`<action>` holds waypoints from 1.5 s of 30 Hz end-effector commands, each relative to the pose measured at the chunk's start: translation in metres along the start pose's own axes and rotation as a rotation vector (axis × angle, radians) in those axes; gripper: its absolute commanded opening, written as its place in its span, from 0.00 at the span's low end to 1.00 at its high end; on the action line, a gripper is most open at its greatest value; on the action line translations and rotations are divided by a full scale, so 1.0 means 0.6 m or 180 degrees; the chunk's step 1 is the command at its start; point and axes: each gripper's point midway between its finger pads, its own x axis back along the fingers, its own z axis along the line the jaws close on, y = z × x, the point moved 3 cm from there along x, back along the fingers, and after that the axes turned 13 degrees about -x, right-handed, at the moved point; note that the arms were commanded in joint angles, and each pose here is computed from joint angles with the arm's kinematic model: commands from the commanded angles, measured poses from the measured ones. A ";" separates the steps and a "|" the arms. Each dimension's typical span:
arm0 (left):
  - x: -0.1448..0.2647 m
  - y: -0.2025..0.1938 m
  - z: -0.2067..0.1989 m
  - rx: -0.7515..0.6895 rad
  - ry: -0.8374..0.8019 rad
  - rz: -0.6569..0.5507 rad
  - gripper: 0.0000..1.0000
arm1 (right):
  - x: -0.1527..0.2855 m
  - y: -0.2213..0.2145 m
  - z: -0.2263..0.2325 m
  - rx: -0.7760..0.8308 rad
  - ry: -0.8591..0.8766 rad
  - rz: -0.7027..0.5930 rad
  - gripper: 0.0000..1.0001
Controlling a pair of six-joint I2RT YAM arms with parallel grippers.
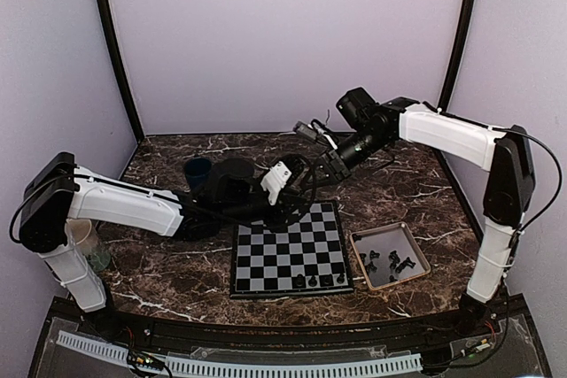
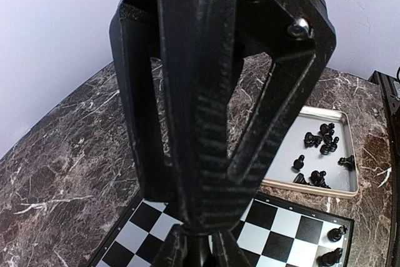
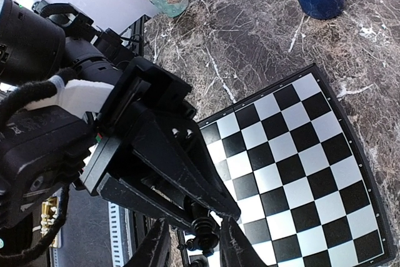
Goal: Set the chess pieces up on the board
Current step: Pass from the left arm to the right
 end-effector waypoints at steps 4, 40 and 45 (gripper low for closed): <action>0.027 0.042 0.014 0.0048 0.0079 -0.0273 0.17 | -0.019 -0.010 -0.004 -0.0028 -0.0009 0.0099 0.29; 0.052 0.014 0.033 0.0085 0.0248 0.0065 0.53 | 0.003 0.017 0.006 0.0229 -0.0258 -0.0023 0.09; 0.102 -0.005 0.072 0.0063 0.0476 0.0332 0.59 | 0.019 0.022 -0.004 0.0422 -0.0610 -0.0032 0.09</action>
